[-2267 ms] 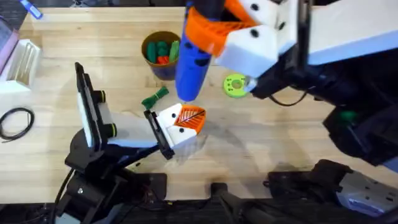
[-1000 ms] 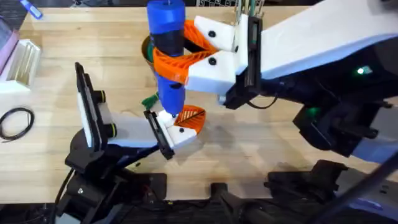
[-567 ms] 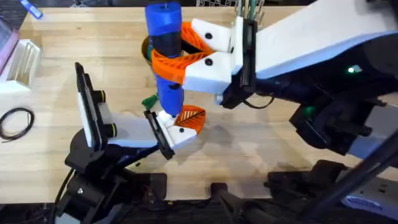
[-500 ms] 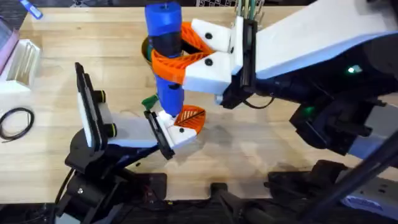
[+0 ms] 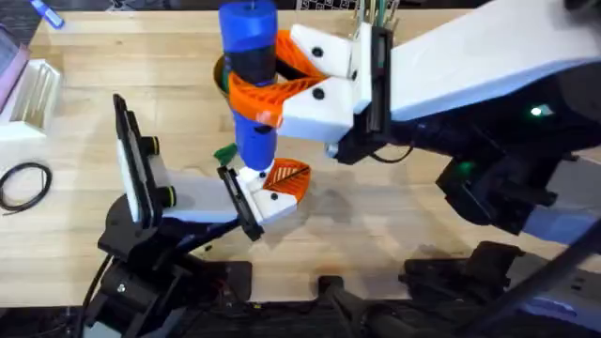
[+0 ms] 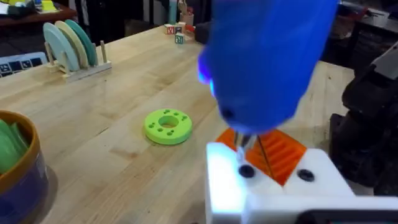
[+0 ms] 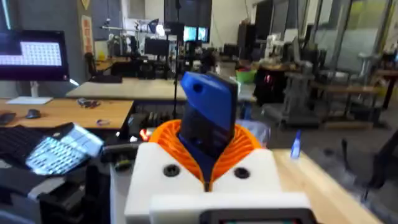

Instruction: Pick up the gripper from the table and insert it into the empty holder that is missing its gripper. Then pick up a screw, insert it into the mounting hole, and use the screwdriver to tighten it. Finally, clean up the table by picking up the vegetable and placing it into the bucket.

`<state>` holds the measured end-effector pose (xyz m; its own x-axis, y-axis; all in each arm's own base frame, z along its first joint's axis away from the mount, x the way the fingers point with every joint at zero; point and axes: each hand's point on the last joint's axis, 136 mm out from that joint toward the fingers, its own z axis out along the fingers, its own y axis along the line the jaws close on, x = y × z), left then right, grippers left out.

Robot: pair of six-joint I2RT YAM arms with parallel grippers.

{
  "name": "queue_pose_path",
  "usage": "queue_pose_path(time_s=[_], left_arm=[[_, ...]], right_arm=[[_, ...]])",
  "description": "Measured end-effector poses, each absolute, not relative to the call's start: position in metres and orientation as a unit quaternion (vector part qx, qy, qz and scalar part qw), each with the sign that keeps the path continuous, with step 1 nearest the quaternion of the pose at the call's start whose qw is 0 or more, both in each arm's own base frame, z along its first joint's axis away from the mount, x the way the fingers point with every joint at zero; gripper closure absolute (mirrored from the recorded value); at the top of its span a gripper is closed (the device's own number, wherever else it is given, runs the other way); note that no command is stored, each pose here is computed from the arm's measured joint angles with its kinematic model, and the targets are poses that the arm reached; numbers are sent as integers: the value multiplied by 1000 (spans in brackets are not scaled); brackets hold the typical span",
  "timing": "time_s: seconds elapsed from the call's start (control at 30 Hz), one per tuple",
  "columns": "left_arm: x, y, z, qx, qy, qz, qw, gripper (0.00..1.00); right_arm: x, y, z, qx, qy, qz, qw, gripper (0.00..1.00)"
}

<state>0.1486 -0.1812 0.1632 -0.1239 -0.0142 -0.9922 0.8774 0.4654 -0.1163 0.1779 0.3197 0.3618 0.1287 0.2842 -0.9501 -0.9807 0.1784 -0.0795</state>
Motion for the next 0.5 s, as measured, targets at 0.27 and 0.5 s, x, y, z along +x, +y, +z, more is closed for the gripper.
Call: queue_pose_path(time_s=[0.27, 0.5], left_arm=[[149, -181, 163, 338, 639, -392, 569, 997], [149, -181, 163, 338, 639, -392, 569, 997]], right_arm=[[170, 311, 387, -395, 380, 499, 671, 980], [208, 299, 364, -395, 436, 448, 673, 980]])
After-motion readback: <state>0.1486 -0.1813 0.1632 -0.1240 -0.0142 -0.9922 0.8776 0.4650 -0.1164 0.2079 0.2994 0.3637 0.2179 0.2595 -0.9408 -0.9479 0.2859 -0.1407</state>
